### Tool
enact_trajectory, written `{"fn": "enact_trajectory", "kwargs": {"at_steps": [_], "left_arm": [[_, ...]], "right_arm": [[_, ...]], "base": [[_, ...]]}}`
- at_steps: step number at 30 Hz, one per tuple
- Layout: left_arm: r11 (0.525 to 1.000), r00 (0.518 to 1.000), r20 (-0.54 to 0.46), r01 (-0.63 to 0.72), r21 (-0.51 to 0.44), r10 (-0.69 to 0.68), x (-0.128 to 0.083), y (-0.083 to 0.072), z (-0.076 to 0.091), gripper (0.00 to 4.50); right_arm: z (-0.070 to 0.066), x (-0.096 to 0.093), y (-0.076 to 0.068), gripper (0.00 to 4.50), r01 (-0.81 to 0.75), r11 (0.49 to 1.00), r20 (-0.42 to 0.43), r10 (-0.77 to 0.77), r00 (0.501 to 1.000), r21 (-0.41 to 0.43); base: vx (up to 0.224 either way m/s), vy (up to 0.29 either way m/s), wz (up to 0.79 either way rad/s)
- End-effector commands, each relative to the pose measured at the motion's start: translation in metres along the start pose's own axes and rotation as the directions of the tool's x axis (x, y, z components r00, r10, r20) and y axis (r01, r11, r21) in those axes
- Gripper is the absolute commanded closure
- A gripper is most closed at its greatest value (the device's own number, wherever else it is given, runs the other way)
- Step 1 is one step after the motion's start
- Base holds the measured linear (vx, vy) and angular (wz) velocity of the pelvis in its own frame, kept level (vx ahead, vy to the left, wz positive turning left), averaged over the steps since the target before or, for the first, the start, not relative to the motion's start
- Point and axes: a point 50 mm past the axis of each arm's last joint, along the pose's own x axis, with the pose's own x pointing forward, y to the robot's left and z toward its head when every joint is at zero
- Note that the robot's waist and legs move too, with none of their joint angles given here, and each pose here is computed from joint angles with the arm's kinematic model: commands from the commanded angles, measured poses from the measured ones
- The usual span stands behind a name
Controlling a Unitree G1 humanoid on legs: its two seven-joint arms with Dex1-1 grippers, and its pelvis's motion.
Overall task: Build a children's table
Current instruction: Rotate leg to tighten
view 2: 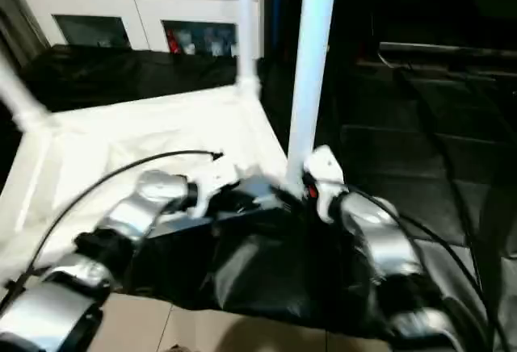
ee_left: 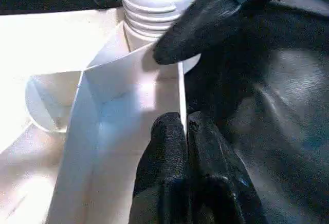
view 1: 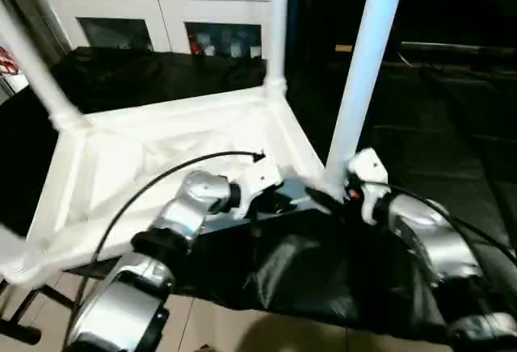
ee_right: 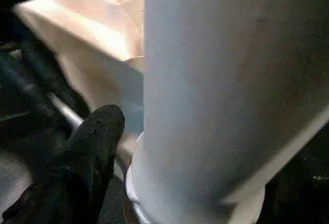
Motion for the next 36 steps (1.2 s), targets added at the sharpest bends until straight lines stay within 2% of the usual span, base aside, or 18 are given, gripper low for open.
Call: {"fn": "enact_trajectory", "kwargs": {"at_steps": [1, 6, 11, 17, 22, 25, 26, 28, 32, 33, 34, 36], "left_arm": [[0.993, 0.991, 0.103, 0.082, 0.083, -0.090, 0.001, -0.004, 0.021, 4.50], [0.990, 0.990, 0.077, 0.108, 0.088, -0.115, -0.009, -0.001, 0.017, 4.50], [0.990, 0.990, 0.071, 0.114, 0.086, -0.120, -0.014, 0.001, 0.016, 4.50], [0.990, 0.989, 0.079, 0.118, 0.083, -0.125, -0.012, -0.001, 0.015, 4.50], [0.994, 0.993, 0.084, 0.078, 0.078, -0.085, -0.005, -0.002, 0.016, 4.50], [0.998, 0.996, 0.085, 0.008, 0.059, -0.013, 0.004, 0.002, 0.020, 4.50], [0.998, 0.995, 0.095, -0.032, 0.046, 0.028, 0.010, 0.003, 0.024, 4.50], [0.998, 0.993, 0.102, -0.057, 0.039, 0.052, 0.014, 0.004, 0.027, 4.50], [0.990, 0.985, 0.107, -0.140, 0.018, 0.137, 0.028, 0.006, 0.037, 4.50], [0.984, 0.979, 0.108, -0.177, 0.009, 0.175, 0.035, 0.006, 0.042, 4.50], [0.982, 0.976, 0.113, -0.187, 0.001, 0.186, 0.041, 0.004, 0.046, 4.50], [0.982, 0.975, 0.116, -0.189, 0.002, 0.188, 0.045, 0.003, 0.048, 4.50]], "right_arm": [[0.009, 0.003, 0.018, 0.76, -0.183, 0.982, 0.025, 0.185, 0.982, -0.054], [0.010, -0.008, 0.021, 0.76, -0.286, 0.957, -0.003, 0.287, 0.958, -0.041], [0.009, -0.011, 0.023, 1.21, -0.321, 0.946, -0.030, 0.320, 0.947, -0.040], [0.008, -0.009, 0.028, 1.67, -0.344, 0.939, -0.023, 0.344, 0.939, -0.018], [0.007, -0.006, 0.032, 1.75, -0.328, 0.945, 0.004, 0.328, 0.945, 0.014], [0.003, 0.007, 0.025, 1.76, -0.147, 0.988, 0.007, 0.147, 0.989, 0.037], [0.000, 0.015, 0.020, 1.76, -0.035, 0.998, -0.006, 0.036, 0.999, 0.057], [-0.002, 0.019, 0.017, 1.77, 0.021, 0.997, -0.020, -0.020, 1.000, 0.076], [-0.001, 0.035, 0.013, 1.78, 0.177, 0.976, -0.036, -0.174, 0.984, 0.129], [0.001, 0.044, 0.011, 1.78, 0.259, 0.954, -0.036, -0.256, 0.966, 0.149], [0.004, 0.052, 0.010, 1.78, 0.335, 0.933, -0.038, -0.332, 0.942, 0.131], [0.006, 0.057, 0.008, 1.78, 0.385, 0.916, -0.051, -0.381, 0.923, 0.114]], "base": [[0.000, 0.000, 0.00], [0.000, 0.000, 0.00], [0.000, 0.000, 0.00], [0.000, 0.000, 0.00], [0.000, 0.000, 0.00], [0.000, 0.000, 0.00], [0.000, 0.000, 0.00], [0.000, 0.000, 0.00], [0.000, 0.000, 0.00], [0.000, 0.000, 0.00], [0.000, 0.000, 0.00], [0.000, 0.000, 0.00]]}}
